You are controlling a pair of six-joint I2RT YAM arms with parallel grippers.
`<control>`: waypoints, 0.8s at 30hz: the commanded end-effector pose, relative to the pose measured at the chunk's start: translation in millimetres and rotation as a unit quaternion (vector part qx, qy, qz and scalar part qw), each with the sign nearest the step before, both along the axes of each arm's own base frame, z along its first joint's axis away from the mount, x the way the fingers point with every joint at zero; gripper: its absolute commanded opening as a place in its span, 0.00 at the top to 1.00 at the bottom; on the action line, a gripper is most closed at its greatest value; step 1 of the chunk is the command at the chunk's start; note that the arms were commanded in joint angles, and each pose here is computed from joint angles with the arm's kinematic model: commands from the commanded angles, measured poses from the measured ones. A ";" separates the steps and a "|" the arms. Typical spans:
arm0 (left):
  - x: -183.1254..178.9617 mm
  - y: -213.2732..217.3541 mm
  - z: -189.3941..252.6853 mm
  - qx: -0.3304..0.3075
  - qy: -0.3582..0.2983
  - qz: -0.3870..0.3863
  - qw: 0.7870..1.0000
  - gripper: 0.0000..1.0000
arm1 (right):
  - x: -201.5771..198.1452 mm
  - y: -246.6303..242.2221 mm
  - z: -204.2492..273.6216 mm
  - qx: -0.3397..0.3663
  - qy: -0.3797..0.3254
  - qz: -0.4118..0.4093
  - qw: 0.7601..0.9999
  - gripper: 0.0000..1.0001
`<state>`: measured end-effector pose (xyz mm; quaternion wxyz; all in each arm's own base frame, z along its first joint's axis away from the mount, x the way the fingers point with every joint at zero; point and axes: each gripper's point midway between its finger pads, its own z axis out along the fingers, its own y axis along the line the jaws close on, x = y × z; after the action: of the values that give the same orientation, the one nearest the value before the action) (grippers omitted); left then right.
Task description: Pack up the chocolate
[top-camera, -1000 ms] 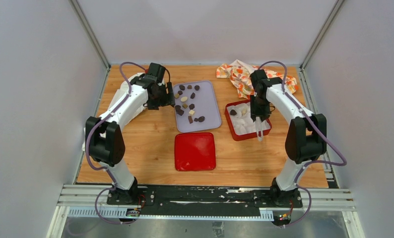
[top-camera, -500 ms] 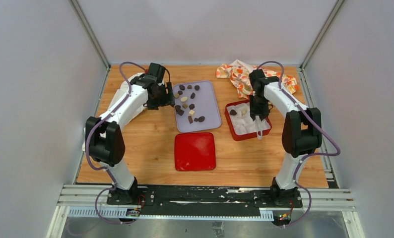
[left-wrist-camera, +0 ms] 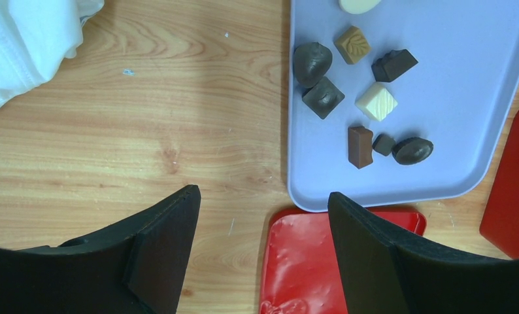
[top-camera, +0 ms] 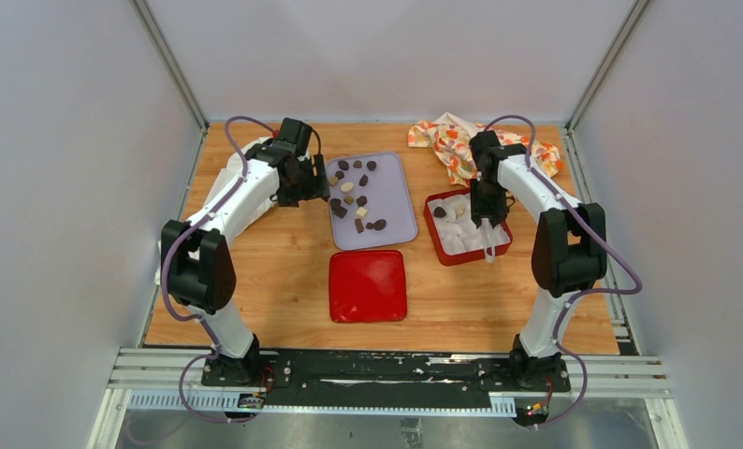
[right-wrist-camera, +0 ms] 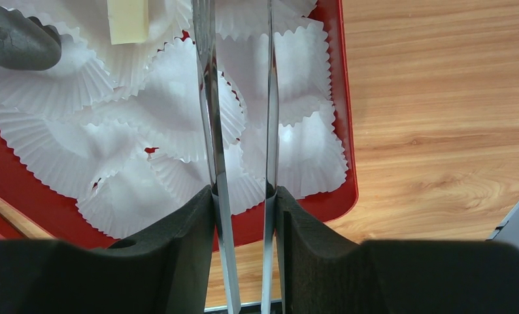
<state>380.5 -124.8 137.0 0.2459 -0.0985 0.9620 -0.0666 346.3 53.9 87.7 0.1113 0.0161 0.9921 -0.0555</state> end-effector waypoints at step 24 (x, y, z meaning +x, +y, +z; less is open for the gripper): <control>3.3 5.0 8.2 0.006 -0.010 0.006 1.000 0.23 | -6.6 68.8 87.0 0.048 -0.102 0.101 0.988 0.59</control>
<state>380.5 -124.4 137.0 0.2460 -0.0985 0.9620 -0.0658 346.8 72.0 141.3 0.1788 -0.0028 0.9833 -0.0339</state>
